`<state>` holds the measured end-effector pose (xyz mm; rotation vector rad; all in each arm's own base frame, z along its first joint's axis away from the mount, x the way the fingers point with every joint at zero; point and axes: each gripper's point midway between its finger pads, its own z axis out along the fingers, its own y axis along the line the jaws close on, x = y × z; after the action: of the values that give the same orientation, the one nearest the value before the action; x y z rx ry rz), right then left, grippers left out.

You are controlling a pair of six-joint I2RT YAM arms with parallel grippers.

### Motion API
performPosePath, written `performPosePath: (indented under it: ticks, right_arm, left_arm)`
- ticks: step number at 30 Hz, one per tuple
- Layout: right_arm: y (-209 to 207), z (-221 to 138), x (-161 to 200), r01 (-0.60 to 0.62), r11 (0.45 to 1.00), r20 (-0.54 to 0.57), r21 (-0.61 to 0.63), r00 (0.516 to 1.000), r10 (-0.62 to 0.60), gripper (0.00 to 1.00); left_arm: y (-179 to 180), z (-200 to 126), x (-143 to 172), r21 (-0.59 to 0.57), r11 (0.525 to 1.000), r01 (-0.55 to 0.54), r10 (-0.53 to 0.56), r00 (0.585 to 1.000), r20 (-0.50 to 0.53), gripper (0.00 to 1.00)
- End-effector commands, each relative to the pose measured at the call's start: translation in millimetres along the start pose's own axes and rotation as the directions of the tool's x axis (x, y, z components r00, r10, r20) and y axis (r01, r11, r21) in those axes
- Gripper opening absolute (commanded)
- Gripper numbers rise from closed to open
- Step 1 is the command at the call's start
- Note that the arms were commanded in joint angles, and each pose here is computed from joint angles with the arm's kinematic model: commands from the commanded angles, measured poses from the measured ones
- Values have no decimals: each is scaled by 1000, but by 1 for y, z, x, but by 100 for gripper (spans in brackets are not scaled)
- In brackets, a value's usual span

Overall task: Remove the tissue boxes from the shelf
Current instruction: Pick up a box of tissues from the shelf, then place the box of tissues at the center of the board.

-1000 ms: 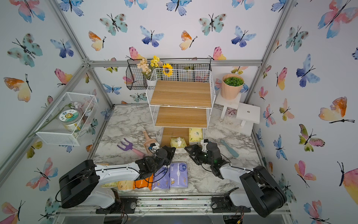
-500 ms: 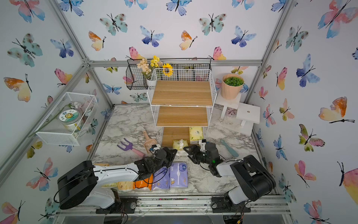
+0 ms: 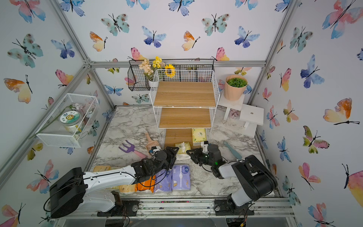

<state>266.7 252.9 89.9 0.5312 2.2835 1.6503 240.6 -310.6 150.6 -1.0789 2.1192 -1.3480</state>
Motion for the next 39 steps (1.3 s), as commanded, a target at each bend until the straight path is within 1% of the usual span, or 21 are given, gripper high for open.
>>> performPosePath:
  ticks: [1,6,9,12,18,20,24,26,28,32,36,39]
  right_arm:
    - [19,-8,1,68,996,9,-54,998,-68,24]
    - [19,-29,6,122,992,31,-35,992,-121,23]
    - [14,-42,9,168,985,33,28,985,-169,23]
    - [4,-57,17,226,965,6,130,973,-229,23]
    - [-14,-94,34,267,925,-13,269,962,-273,23]
    - [-18,-108,35,274,906,2,322,957,-290,23]
    - [-11,-142,30,286,861,72,421,936,-346,22]
    - [-14,-154,35,286,840,56,462,935,-350,22]
    - [-25,-160,45,283,823,6,492,944,-329,22]
    - [-37,-160,61,302,817,-80,492,950,-303,23]
    - [-40,-150,70,320,838,-136,442,947,-289,25]
    - [-49,-140,76,305,858,-168,413,951,-258,29]
  left_arm:
    - [-16,-17,-17,6,997,-75,74,993,93,87]
    - [-28,-38,-39,4,987,-158,155,968,195,88]
    - [-28,-45,-49,-22,976,-217,216,949,230,88]
    - [-28,-47,-58,-29,970,-241,241,943,229,89]
    - [-28,-52,-66,-32,957,-289,288,927,241,88]
    - [-27,-51,-66,-37,955,-295,295,925,239,88]
    - [-23,-49,-66,-41,955,-294,296,927,230,88]
    - [-22,-47,-65,-40,955,-294,295,928,226,88]
    - [-22,-45,-66,-43,954,-296,297,927,227,88]
    - [-23,-43,-66,-42,955,-293,295,928,229,87]
    - [-22,-41,-66,-44,956,-291,293,928,231,87]
    - [-21,-39,-67,-47,959,-280,283,931,232,87]
